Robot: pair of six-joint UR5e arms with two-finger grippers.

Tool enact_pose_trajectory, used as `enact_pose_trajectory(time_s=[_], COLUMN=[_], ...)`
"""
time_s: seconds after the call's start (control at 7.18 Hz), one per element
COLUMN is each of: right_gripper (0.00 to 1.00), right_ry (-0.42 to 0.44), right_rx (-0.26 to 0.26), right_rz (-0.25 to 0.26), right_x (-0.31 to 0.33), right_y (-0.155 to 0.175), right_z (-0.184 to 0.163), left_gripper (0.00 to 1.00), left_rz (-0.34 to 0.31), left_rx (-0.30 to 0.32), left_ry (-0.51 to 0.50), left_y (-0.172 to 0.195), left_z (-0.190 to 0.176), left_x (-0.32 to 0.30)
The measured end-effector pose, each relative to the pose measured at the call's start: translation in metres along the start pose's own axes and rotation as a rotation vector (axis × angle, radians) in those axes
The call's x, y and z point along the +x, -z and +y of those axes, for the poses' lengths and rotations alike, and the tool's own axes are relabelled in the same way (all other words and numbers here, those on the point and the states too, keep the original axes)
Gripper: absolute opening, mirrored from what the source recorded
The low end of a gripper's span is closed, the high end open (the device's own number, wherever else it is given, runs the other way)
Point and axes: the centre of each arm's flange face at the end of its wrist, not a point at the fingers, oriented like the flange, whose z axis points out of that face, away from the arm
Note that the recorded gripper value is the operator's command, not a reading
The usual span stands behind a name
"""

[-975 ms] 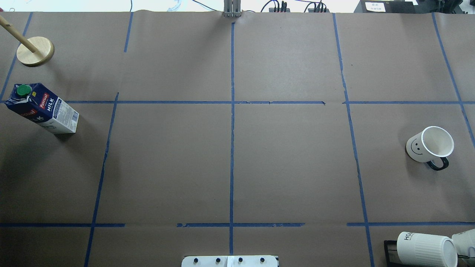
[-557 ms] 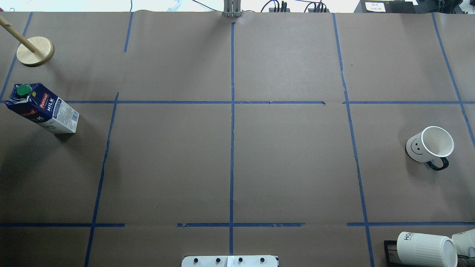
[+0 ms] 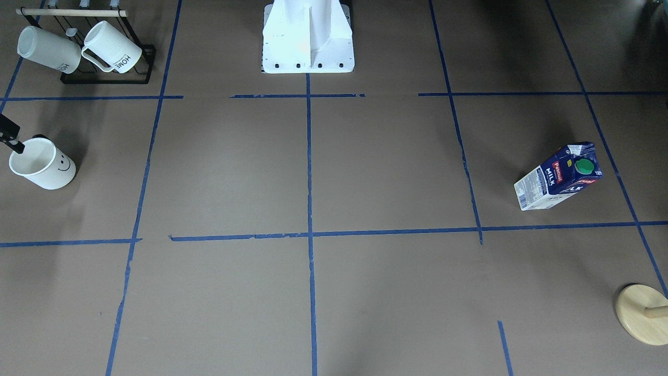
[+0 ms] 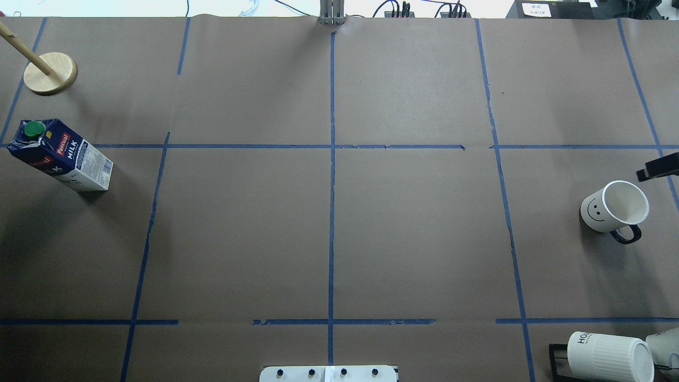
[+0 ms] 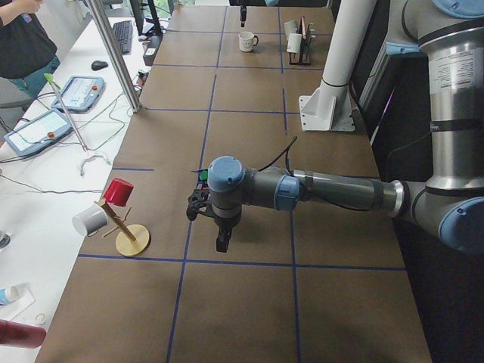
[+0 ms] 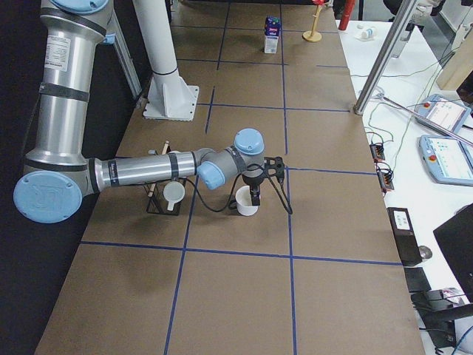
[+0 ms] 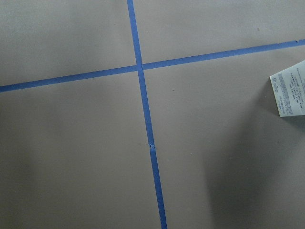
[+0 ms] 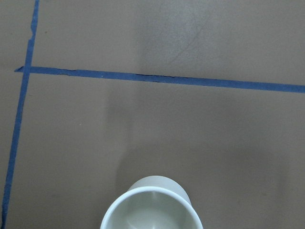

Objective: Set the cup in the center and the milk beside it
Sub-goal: 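Lower the right gripper onto the white mug and close on its rim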

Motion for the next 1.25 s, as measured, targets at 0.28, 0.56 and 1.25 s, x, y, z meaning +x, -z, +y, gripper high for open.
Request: enact_pose_trajectory(time_s=[0.28,0.56,1.25], right_gripper=[0.99,0.44,0.0], right_ry=[0.008,0.014,0.024], right_rx=[-0.017,-0.029,-0.037], right_rz=[0.017,0.025,0.024], right_x=[0.008,0.019,0.027], right_y=[-0.031,-0.051,-0.062], right_z=[0.008,0.013,0.017], left_gripper=[1.0,1.0,1.0], left_rz=[0.0,0.0,0.0], left_rx=[0.001,0.003,0.004], left_ry=[0.0,-0.001,-0.003], left_y=[0.001,0.001,0.002], left_z=[0.0,0.0,0.0], left_x=[0.001,0.001,0.002])
